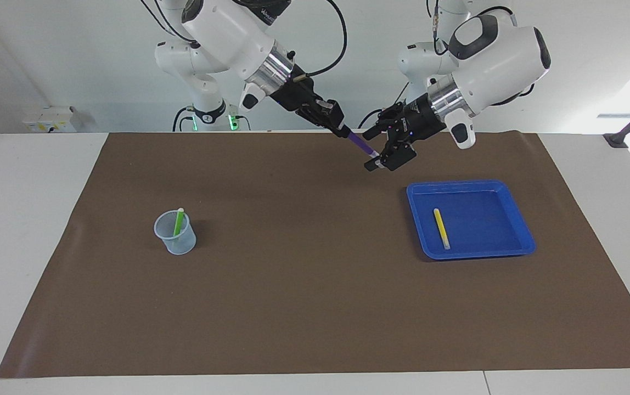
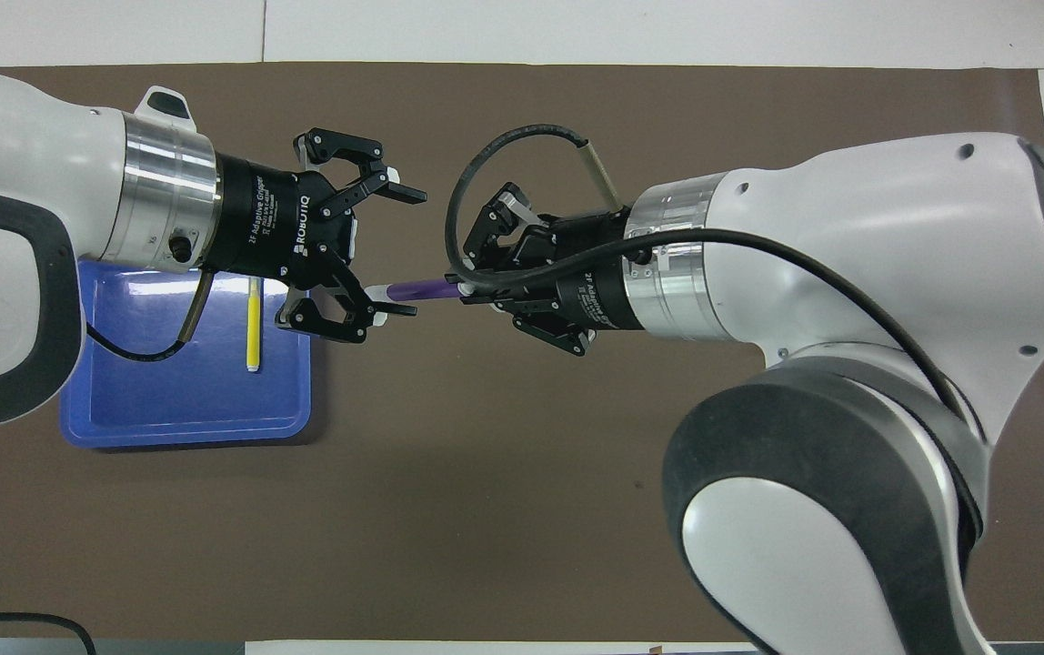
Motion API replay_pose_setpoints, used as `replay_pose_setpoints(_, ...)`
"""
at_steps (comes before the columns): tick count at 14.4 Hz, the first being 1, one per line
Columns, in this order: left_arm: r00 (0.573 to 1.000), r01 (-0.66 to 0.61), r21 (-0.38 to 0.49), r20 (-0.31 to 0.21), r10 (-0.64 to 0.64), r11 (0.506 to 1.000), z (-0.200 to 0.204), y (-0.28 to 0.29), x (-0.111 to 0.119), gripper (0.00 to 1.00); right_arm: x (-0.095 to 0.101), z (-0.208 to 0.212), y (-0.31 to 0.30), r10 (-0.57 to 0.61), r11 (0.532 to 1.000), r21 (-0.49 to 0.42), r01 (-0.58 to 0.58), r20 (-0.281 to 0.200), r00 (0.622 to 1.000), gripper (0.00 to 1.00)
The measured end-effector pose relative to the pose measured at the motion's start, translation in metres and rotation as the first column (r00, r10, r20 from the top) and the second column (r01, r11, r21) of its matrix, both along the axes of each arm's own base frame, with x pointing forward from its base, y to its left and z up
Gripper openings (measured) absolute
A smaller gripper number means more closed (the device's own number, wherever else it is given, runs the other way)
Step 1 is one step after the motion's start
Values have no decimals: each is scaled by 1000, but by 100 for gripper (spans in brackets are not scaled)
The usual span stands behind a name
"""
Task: Right arm passes pens to left for tray arrangement
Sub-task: 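Carry the purple pen toward the left gripper while the left gripper approaches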
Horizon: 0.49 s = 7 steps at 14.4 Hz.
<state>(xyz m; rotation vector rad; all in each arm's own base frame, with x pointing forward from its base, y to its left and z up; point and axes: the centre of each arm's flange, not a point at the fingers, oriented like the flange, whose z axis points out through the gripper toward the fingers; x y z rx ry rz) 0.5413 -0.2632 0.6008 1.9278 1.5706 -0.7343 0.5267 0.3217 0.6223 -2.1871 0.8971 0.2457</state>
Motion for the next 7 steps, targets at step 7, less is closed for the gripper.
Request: replay_pose_setpoints(7, 999, 28, 14, -34, -28, 1000, -5, 0, -9, 85, -3, 0, 4, 10, 1000, -9, -10, 5, 1000, 17)
